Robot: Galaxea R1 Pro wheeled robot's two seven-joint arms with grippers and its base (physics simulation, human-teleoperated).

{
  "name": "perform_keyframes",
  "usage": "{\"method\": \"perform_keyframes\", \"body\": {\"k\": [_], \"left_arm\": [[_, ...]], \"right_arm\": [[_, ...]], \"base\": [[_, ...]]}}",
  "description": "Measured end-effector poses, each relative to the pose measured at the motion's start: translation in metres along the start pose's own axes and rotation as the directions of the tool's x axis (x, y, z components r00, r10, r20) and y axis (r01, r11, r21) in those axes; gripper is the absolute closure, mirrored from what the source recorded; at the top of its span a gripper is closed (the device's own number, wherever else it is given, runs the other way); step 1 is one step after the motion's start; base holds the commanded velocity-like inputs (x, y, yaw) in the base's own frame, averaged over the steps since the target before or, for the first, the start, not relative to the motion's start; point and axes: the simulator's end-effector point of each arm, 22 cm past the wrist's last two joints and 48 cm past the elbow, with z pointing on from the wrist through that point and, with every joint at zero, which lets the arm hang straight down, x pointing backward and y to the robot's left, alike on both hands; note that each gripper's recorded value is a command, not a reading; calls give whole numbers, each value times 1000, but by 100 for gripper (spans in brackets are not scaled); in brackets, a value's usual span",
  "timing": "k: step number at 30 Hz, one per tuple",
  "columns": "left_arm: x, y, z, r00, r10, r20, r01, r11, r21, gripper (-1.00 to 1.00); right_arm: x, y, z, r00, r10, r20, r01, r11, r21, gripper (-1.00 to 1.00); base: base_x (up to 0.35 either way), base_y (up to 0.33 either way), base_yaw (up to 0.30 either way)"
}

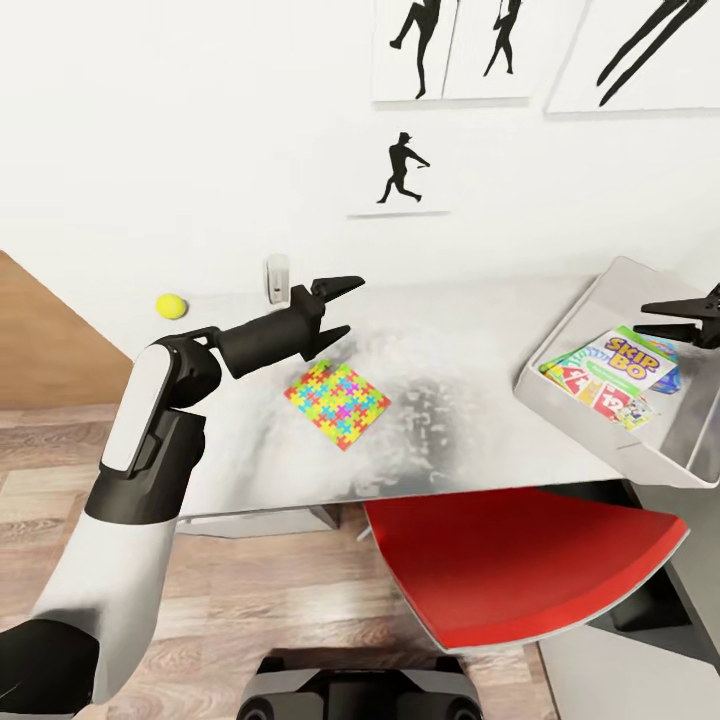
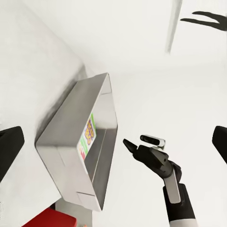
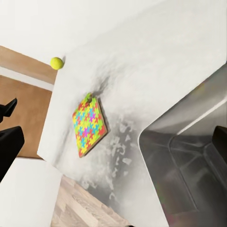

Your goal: Put all the toys in the child's room - the three board games (two on the bed and one on the table), the two jigsaw puzzles on the table, and the tennis ball on the table - inside the toy box on the table in the child's room.

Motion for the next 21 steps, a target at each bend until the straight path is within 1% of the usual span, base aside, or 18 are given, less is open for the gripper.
{"method": "perform_keyframes", "body": {"k": [4,7,21], "left_arm": [[1,-2,-1,1000,2,0,-2,1000,2,-100],[2,-5,-2,1000,3,0,-3,1000,3,-100],[2,-17,-6,1000,18,4,-18,1000,13,-100]], "right_arm": [[-2,1,-2,1000,-5,3,5,1000,9,-100],[-3,2,-4,1000,-8,7,8,1000,17,-100],[-11,12,-10,999,-29,23,28,999,26,-100]], "base": [[0,19,79],[0,104,77],[0,200,79]]}}
